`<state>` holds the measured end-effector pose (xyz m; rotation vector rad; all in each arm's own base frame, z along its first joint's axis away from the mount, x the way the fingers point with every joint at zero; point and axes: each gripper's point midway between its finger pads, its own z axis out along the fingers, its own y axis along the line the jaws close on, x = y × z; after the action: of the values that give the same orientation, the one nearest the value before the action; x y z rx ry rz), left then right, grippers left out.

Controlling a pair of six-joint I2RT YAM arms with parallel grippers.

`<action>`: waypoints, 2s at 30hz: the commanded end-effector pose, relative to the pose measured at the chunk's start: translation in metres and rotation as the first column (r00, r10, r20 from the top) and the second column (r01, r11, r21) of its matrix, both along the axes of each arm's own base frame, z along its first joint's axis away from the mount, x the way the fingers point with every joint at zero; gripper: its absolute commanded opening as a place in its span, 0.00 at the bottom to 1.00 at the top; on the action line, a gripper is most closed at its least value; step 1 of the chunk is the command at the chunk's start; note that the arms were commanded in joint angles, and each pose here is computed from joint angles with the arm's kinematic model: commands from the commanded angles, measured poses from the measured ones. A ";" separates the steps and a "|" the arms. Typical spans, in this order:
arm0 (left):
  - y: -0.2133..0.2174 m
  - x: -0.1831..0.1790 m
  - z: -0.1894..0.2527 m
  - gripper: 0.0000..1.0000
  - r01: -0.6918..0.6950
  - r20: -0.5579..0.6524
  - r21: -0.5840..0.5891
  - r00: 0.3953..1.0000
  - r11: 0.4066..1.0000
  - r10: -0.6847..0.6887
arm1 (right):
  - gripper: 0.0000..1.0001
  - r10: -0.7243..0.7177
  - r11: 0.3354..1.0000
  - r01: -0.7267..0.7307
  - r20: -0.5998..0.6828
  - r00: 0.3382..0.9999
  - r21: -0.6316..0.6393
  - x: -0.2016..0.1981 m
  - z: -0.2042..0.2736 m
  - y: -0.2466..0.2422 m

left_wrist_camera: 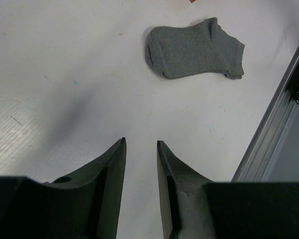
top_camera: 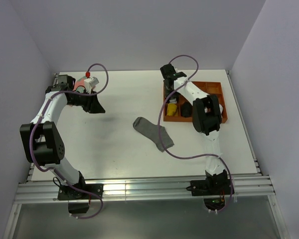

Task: Roll the socks
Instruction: Place the sock in the storage box, then adjust the sock at the center of the board.

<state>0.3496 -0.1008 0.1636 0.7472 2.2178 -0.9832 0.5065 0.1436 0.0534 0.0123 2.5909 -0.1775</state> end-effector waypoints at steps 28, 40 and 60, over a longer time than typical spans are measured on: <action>-0.113 -0.008 -0.002 0.46 0.065 0.031 0.008 0.997 0.998 -0.066 | 0.57 -0.044 0.997 0.032 0.172 0.984 0.069 -0.012 0.098 0.005; -0.182 -0.009 -0.040 0.44 0.121 0.029 -0.028 0.992 0.992 -0.120 | 0.58 -0.093 0.976 0.027 0.306 0.948 0.214 -0.049 0.162 0.002; -0.147 -0.005 -0.156 0.38 0.084 -0.125 0.363 0.991 0.928 -0.041 | 0.59 0.001 0.976 -0.068 0.308 0.951 0.205 -0.152 0.124 0.014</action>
<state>0.3358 -0.2773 0.0252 0.9012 2.4656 -0.9033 0.3534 0.1481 0.1571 0.0625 2.3762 0.0747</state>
